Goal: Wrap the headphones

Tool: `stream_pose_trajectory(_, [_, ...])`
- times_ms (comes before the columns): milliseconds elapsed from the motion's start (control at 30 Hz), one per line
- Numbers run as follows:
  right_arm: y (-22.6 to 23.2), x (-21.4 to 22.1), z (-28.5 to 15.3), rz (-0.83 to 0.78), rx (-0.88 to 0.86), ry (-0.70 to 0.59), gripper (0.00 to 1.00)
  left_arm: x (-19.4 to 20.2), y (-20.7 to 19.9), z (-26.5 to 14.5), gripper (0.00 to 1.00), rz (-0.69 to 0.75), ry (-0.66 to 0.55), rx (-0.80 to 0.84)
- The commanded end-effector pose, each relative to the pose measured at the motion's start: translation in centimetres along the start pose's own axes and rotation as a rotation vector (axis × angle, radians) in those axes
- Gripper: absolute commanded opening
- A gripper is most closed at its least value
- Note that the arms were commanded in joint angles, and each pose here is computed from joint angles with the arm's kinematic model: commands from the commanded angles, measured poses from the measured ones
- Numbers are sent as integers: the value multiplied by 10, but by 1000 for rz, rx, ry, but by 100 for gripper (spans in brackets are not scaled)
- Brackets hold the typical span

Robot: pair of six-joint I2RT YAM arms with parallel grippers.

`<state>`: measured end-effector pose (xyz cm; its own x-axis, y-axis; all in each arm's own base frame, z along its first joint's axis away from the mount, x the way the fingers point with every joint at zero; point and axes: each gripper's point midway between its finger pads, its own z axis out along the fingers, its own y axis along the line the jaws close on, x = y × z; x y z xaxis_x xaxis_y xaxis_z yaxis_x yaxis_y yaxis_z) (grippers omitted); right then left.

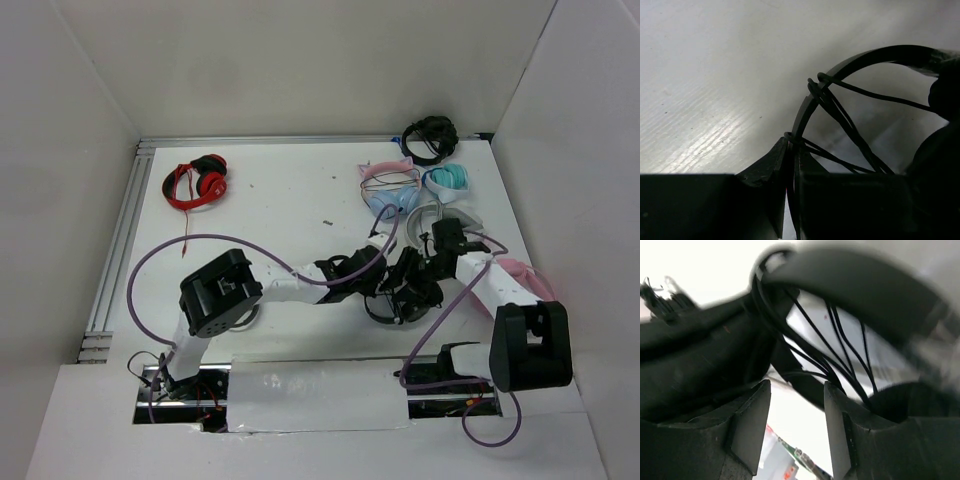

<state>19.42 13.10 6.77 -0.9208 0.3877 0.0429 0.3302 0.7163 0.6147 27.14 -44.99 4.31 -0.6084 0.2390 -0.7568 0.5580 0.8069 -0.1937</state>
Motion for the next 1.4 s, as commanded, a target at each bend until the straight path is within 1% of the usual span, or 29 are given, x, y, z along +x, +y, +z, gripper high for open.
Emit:
stream_pose_trajectory(0, [13, -38, -6, -58, -36, -116, 55, -21, -41, -8, 0, -27, -54, 162])
stream_pose_trajectory(233, [11, -55, -2, -39, -5, -151, 57, -14, -41, -3, 0, -53, -3, 145])
stream_pose_trajectory(300, [2, -57, 3, -18, 31, -157, 57, -15, -41, -4, 6, -69, 9, 144])
stream_pose_trajectory(333, [-1, -57, 4, -14, 43, -159, 56, -14, -39, -4, 10, -73, 18, 142])
stream_pose_trajectory(400, [-7, -56, 8, -12, 63, -157, 56, -16, -40, -6, 15, -76, 19, 152])
stream_pose_trajectory(467, [-8, -58, 8, -19, 64, -170, 56, -16, -38, -6, 16, -80, 23, 145])
stream_pose_trajectory(533, [-1, -59, 3, -57, 41, -191, 55, -16, -36, -5, 12, -86, 19, 134])
stream_pose_trajectory(600, [15, -66, -10, -143, 20, -249, 55, -16, -35, -3, 6, -89, 21, 120])
stream_pose_trajectory(633, [20, -65, -14, -173, 27, -263, 55, -15, -33, -2, 0, -97, 23, 108])
stream_pose_trajectory(700, [42, -71, -34, -288, 30, -355, 56, -19, -32, -2, 0, -106, 18, 105])
stream_pose_trajectory(767, [60, -69, -50, -370, 15, -411, 57, -27, -33, -4, 0, -105, -7, 117])
stream_pose_trajectory(800, [74, -65, -64, -454, -4, -466, 58, -33, -32, -6, 0, -105, -22, 117])
stream_pose_trajectory(867, [87, -60, -80, -507, -10, -530, 60, -41, -28, -6, 0, -102, -39, 96])
stream_pose_trajectory(900, [95, -53, -91, -556, -17, -578, 63, -45, -27, -5, 0, -99, -43, 92])
stream_pose_trajectory(1000, [101, -41, -110, -576, -20, -641, 67, -49, -21, 4, 0, -80, -50, 69])
stream_pose_trajectory(1067, [96, -38, -112, -556, -4, -647, 67, -48, -17, 10, 0, -59, -48, 53])
stream_pose_trajectory(1133, [87, -37, -115, -512, 22, -673, 67, -54, -13, 11, 0, -50, -74, 30])
stream_pose_trajectory(1200, [77, -31, -116, -489, 33, -679, 67, -61, -12, 6, 0, -44, -96, 27])
stream_pose_trajectory(1233, [74, -28, -115, -486, 25, -679, 66, -71, -10, 0, 0, -44, -124, 29])
stream_pose_trajectory(1267, [73, -24, -114, -506, 7, -675, 66, -73, -7, -3, 0, -44, -129, 24])
stream_pose_trajectory(1333, [77, -3, -105, -602, -79, -630, 65, -87, 0, -10, 0, -50, -157, 20])
stream_pose_trajectory(1367, [87, 4, -105, -649, -135, -627, 63, -93, 3, -14, 0, -55, -169, 19])
